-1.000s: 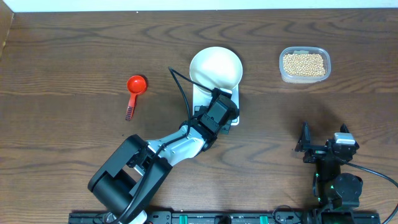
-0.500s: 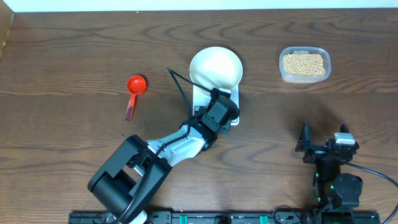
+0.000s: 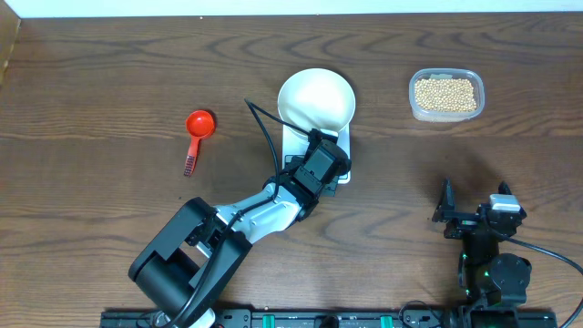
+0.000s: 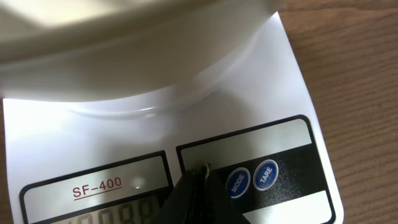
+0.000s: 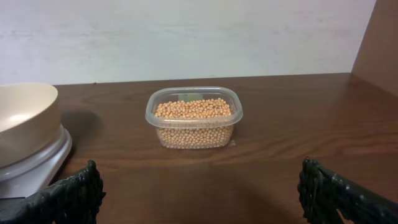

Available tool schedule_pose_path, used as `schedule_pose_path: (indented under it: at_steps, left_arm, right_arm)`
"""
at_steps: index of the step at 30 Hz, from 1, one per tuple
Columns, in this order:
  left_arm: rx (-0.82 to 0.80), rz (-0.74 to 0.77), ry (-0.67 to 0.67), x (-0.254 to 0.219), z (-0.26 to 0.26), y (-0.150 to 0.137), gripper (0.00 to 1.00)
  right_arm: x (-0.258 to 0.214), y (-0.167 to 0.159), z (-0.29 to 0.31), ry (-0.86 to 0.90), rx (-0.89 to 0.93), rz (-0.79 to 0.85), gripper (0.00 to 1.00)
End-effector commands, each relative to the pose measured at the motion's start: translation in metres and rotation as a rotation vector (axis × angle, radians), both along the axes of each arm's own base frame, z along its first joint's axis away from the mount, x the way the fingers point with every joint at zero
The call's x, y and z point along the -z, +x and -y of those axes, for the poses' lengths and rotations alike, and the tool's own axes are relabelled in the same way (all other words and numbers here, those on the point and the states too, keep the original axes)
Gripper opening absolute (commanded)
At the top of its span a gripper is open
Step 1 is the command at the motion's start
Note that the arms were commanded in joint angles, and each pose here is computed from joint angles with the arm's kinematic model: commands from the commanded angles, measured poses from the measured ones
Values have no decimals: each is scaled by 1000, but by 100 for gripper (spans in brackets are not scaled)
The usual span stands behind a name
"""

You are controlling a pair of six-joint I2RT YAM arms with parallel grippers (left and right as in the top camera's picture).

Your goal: Scoop item into bowl and weigh 50g on scale

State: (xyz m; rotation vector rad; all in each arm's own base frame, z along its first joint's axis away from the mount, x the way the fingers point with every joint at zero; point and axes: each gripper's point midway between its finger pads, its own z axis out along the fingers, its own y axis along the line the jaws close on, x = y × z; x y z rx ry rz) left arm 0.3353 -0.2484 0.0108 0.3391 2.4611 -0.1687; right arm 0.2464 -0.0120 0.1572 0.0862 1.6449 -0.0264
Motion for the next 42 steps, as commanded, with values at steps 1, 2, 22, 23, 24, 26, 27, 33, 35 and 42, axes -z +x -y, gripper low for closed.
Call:
schedule_pose_path:
  at_steps: [1, 2, 22, 23, 24, 26, 27, 33, 35, 42]
  left_arm:
    - [-29, -185, 158, 68, -44, -42, 7]
    - [-29, -186, 158, 68, -44, -42, 7]
    - [-34, -235, 159, 86, -45, -49, 7]
    - [-34, -230, 154, 84, -44, -48, 7]
    - [-34, -223, 148, 81, -43, -47, 7]
    - [-29, -206, 136, 73, -40, -44, 7]
    - [-27, -198, 130, 68, -39, -43, 7]
    - [-27, -157, 93, 37, -36, -39, 7]
    - [-26, -123, 62, 17, -33, -36, 7]
    - [-23, -23, -29, -38, -27, -29, 7]
  right_arm:
    - [1, 0, -1, -5, 0, -2, 99]
    - [1, 0, -1, -5, 0, -3, 99]
    - [1, 0, -1, -5, 0, -3, 99]
    - [1, 0, -1, -5, 0, -3, 99]
    - [1, 0, -1, -5, 0, -3, 99]
    - [1, 0, -1, -5, 0, -3, 99]
    - [1, 0, -1, -5, 0, -3, 99]
    - [1, 0, -1, -5, 0, -3, 99]
    - [1, 0, -1, -5, 0, -3, 99]
    - [1, 0, -1, -5, 0, -3, 99]
